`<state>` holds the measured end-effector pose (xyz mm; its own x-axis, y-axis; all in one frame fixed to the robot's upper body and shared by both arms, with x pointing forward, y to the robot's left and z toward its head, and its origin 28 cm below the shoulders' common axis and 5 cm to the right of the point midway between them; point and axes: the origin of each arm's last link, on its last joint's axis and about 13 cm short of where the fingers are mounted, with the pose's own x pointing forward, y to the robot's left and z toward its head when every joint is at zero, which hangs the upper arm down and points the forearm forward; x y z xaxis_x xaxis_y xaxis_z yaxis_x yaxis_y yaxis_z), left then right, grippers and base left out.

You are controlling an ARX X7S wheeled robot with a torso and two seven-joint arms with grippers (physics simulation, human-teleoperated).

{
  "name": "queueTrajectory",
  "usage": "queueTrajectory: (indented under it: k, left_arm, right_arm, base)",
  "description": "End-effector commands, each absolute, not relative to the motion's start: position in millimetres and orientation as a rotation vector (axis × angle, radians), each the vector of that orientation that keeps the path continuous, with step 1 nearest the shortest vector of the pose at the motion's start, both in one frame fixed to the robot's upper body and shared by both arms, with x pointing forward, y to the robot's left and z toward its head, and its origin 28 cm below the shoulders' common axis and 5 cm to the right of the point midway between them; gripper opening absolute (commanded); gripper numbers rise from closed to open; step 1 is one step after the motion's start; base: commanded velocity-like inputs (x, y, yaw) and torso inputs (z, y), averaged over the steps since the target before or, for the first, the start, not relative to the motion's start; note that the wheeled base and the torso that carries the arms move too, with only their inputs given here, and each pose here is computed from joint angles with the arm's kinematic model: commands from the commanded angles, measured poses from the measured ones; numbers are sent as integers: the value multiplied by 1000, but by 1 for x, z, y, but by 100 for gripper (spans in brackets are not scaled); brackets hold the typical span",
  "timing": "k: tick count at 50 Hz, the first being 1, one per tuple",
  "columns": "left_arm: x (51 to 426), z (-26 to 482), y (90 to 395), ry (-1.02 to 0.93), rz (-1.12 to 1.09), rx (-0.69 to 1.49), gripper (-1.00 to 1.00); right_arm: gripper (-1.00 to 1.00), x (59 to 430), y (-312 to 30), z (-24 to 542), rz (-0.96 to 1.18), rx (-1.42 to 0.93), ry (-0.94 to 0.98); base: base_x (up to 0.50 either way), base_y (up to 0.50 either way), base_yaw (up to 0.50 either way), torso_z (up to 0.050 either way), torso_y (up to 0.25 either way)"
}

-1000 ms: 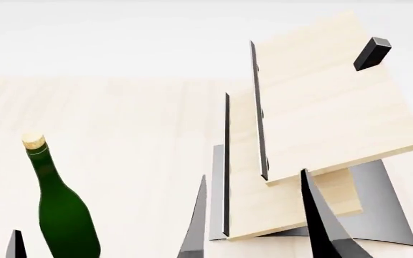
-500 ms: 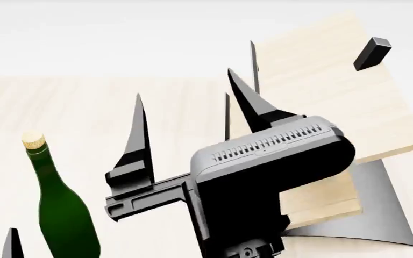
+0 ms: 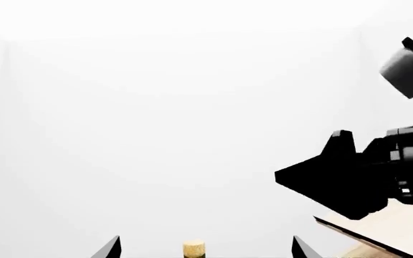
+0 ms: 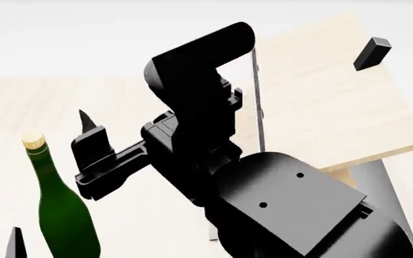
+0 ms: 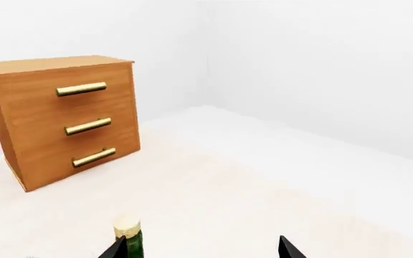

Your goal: Put the wine bottle on the wine rack.

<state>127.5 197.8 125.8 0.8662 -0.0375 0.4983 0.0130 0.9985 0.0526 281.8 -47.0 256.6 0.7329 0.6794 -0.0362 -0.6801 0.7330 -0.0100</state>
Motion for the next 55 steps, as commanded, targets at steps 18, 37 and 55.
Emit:
queueTrajectory:
  k: [18,37,55]
  left_arm:
    - [128,126,196,-521,-36,48,100]
    - [127,126,196,-519,-41,47,100]
    - [128,126,196,-520,-44,45,100]
  right_arm:
    - [100,312,-29,259,1046,24,325]
    - [100,325,-7,236,1051,-19,330]
    - [100,344,9,226,1019,49,269]
  base:
    - [0,0,0,0,0]
    - [0,0,0,0,0]
    - [0,0,0,0,0]
